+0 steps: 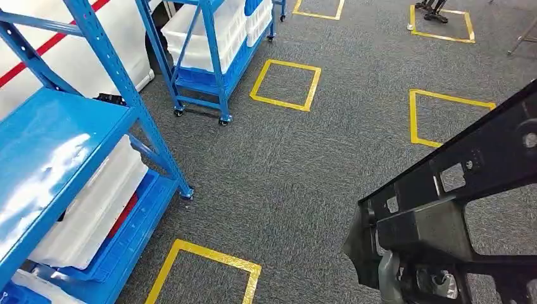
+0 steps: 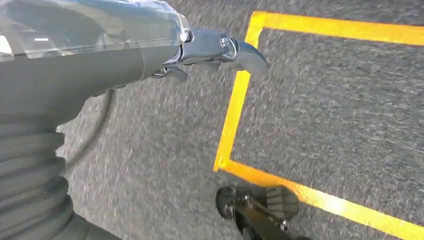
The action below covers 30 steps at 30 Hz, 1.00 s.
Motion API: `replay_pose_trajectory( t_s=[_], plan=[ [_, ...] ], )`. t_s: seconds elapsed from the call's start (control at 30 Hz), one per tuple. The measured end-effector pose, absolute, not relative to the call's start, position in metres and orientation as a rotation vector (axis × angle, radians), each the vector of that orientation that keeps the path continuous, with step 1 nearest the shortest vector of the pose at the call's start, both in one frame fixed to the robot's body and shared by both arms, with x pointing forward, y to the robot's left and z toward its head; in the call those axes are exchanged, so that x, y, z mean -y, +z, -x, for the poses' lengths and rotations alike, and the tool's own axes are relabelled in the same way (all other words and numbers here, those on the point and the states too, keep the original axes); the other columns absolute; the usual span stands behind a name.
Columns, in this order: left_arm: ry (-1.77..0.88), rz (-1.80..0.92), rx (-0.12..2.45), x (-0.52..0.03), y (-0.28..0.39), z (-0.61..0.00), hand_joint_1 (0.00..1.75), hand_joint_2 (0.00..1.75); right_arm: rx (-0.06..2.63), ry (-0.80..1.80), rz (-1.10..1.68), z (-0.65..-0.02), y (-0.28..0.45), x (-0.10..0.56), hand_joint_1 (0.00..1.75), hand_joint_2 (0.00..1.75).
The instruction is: Take the parts from the cabinet and place them on the table.
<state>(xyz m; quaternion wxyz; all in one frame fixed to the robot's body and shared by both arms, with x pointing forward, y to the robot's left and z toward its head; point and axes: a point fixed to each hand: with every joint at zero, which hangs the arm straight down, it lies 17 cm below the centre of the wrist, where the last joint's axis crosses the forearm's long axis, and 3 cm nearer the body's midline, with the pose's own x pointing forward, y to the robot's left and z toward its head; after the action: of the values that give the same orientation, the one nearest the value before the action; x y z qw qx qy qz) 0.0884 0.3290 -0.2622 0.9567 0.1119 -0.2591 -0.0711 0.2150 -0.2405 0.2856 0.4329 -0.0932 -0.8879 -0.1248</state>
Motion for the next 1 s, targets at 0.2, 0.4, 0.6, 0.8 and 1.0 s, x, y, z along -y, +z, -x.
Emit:
replay_pose_trajectory(
  t_s=[0.2, 0.4, 0.6, 0.8, 1.0],
  plan=[
    [-0.157, -0.218, 0.548, -0.326, -0.261, -0.089, 0.0, 1.75, 2.203, -0.293, 0.243, -0.214, 0.282, 0.242, 1.75, 1.75],
    [-0.15, -0.223, 0.564, -0.327, -0.259, -0.097, 0.0, 1.75, 2.193, -0.29, 0.223, -0.216, 0.281, 0.241, 1.75, 1.75],
    [-0.147, -0.226, 0.552, -0.325, -0.26, -0.089, 0.0, 1.75, 2.179, -0.287, 0.207, -0.218, 0.278, 0.241, 1.75, 1.75],
    [-0.029, -0.315, 0.538, -0.34, -0.259, -0.084, 0.0, 1.75, 2.152, -0.262, 0.16, -0.222, 0.274, 0.237, 1.75, 1.75],
    [0.135, -0.321, 0.519, -0.344, -0.259, -0.078, 0.0, 1.75, 2.176, -0.244, 0.129, -0.231, 0.278, 0.234, 1.75, 1.75]
  ],
)
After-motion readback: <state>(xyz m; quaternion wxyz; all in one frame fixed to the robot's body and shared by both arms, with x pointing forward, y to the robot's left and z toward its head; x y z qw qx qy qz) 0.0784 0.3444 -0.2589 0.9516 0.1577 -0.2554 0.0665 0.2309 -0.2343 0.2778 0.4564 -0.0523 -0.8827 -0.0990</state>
